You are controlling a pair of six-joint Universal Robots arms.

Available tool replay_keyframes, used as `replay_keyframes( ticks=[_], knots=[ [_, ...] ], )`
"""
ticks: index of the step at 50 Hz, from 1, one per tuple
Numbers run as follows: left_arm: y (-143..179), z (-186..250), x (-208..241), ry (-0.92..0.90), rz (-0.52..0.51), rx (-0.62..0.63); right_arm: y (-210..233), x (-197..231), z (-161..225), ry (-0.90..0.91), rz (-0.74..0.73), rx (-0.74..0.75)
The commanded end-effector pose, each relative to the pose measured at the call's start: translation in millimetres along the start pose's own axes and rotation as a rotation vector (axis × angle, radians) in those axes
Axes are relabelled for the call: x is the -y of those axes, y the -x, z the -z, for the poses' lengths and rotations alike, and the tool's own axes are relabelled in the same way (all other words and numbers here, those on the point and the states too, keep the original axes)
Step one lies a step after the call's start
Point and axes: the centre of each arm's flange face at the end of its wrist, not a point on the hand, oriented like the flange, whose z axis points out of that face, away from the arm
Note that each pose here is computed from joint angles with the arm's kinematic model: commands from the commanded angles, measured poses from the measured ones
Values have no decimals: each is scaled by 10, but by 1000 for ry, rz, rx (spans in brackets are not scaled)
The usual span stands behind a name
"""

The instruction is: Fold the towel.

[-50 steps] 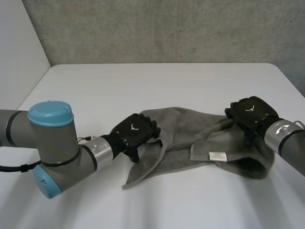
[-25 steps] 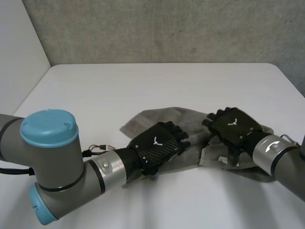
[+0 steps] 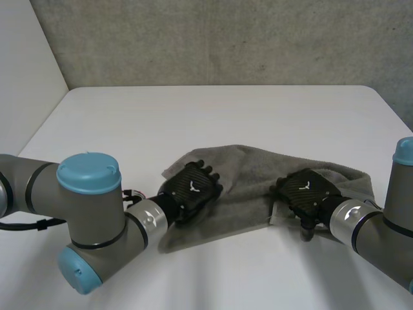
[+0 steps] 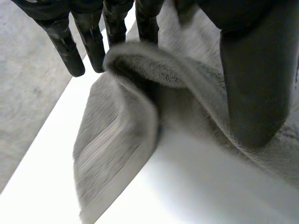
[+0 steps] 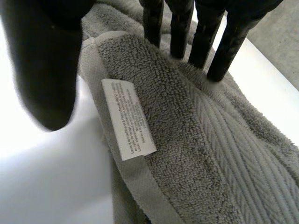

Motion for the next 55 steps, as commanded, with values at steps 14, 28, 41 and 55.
replay_keyframes(
  ticks=[14,28,41,55],
  knots=[
    [163,-43,-129,31,-49,69,-432,51,-95,-17,-157,-195],
    [61,-55,-205,14,-88,-2,-615,-24,-136,-11,-207,-273],
    [68,-45,-269,27,-78,-4,-587,-30,-134,-8,-207,-266],
    [-62,-15,-222,-42,-71,-97,-580,-31,-137,-8,-207,-264]
  ],
)
